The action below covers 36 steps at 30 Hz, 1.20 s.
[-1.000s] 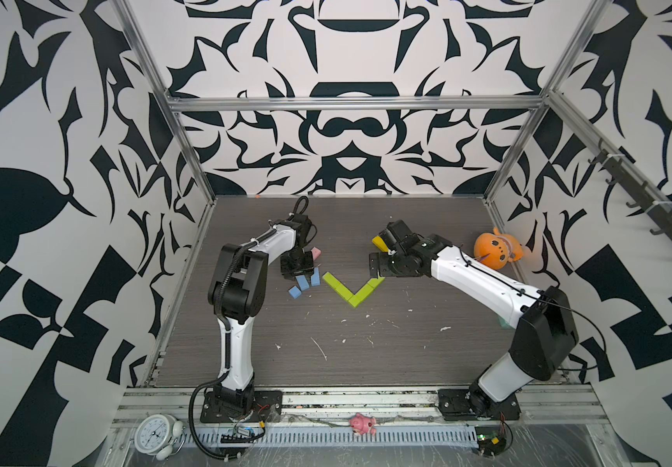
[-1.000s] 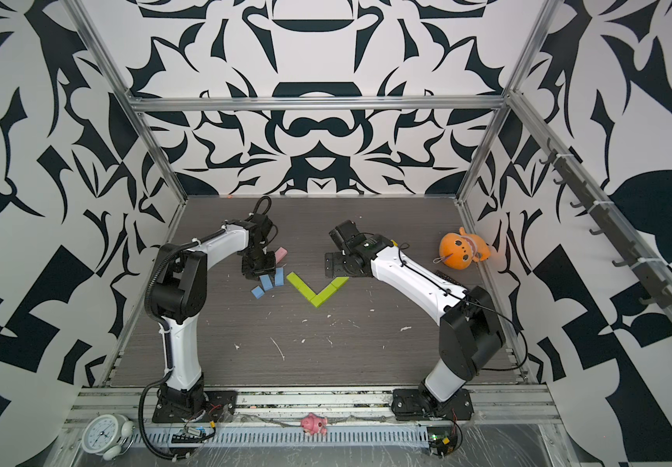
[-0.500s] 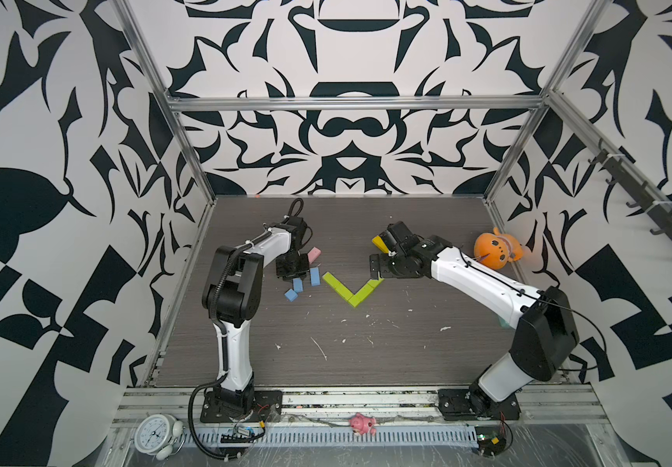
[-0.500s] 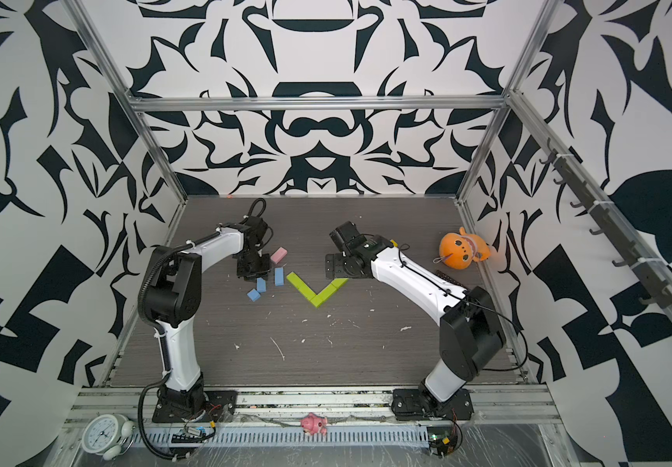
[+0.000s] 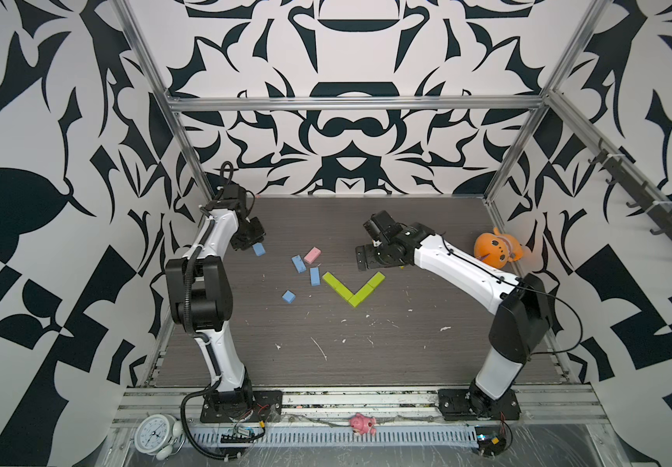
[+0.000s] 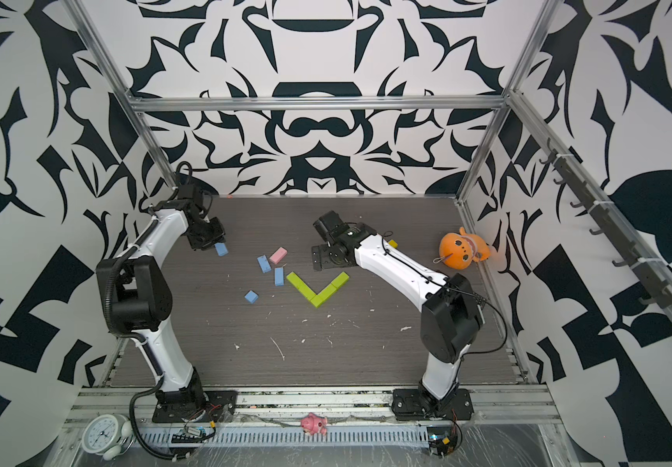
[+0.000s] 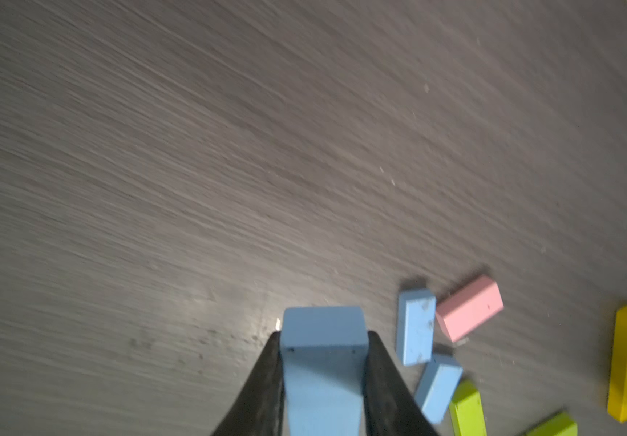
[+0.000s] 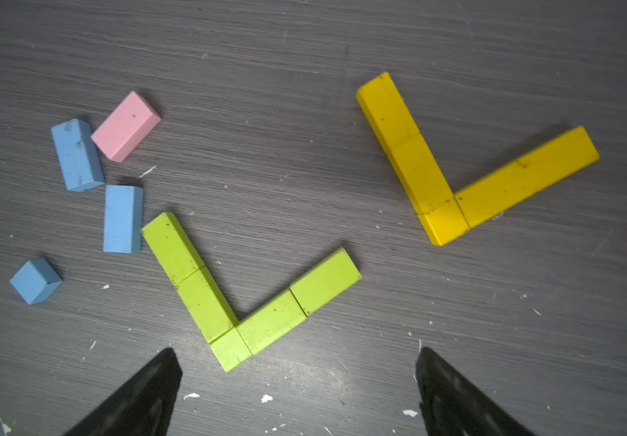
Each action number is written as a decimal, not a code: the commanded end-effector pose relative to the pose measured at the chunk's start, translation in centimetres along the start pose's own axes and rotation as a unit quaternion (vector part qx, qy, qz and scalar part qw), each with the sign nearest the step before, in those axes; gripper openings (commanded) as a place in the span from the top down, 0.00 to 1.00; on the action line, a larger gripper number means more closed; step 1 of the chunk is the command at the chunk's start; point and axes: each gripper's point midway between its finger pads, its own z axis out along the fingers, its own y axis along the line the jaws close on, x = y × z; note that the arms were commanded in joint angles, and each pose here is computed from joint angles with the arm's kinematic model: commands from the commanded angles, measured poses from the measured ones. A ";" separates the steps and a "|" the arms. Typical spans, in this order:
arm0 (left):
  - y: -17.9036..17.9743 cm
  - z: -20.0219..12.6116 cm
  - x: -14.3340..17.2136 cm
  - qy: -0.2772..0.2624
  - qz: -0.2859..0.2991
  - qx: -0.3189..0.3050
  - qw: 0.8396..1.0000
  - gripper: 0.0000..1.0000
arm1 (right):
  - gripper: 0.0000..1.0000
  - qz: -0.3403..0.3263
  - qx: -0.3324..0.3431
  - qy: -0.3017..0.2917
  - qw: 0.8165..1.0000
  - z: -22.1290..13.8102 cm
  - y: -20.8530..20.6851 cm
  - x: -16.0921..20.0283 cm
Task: Assemble the letter v with building blocks
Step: Pick up the building block from the center of the board, then place the building block at the center of the board.
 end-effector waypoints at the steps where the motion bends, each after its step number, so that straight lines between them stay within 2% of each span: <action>1: 3.1 3.0 0.6 0.051 -0.025 -0.030 0.998 0.73 | 0.01 -0.044 0.002 0.002 0.999 -0.3 2.3 -0.6; 5: 5.2 4.5 0.1 0.058 -0.055 -0.045 0.996 0.71 | 0.01 -0.094 0.023 0.005 0.995 1.1 5.0 -1.4; 11: 6.9 5.5 1.8 0.072 -0.113 -0.031 0.990 0.71 | 0.01 -0.141 0.020 0.008 0.990 2.8 9.7 -1.0; 19: 9.2 5.9 4.3 0.076 -0.117 -0.053 0.989 0.69 | 0.04 -0.104 0.005 0.013 0.995 4.2 13.6 0.2; 29: 10.9 5.6 3.6 0.071 -0.134 -0.051 0.987 0.67 | 0.15 -0.057 0.001 0.017 0.998 6.4 15.2 1.3; 32: 11.1 5.3 3.2 0.069 -0.130 -0.055 0.988 0.64 | 0.19 -0.040 -0.001 0.018 0.999 6.9 15.5 1.4; 35: 11.1 5.2 3.2 0.070 -0.131 -0.048 0.988 0.58 | 0.24 -0.025 -0.003 0.020 0.999 7.4 15.8 1.7; 36: 10.9 5.2 3.2 0.070 -0.132 -0.043 0.988 0.53 | 0.25 -0.021 -0.003 0.021 1.000 7.7 16.0 1.9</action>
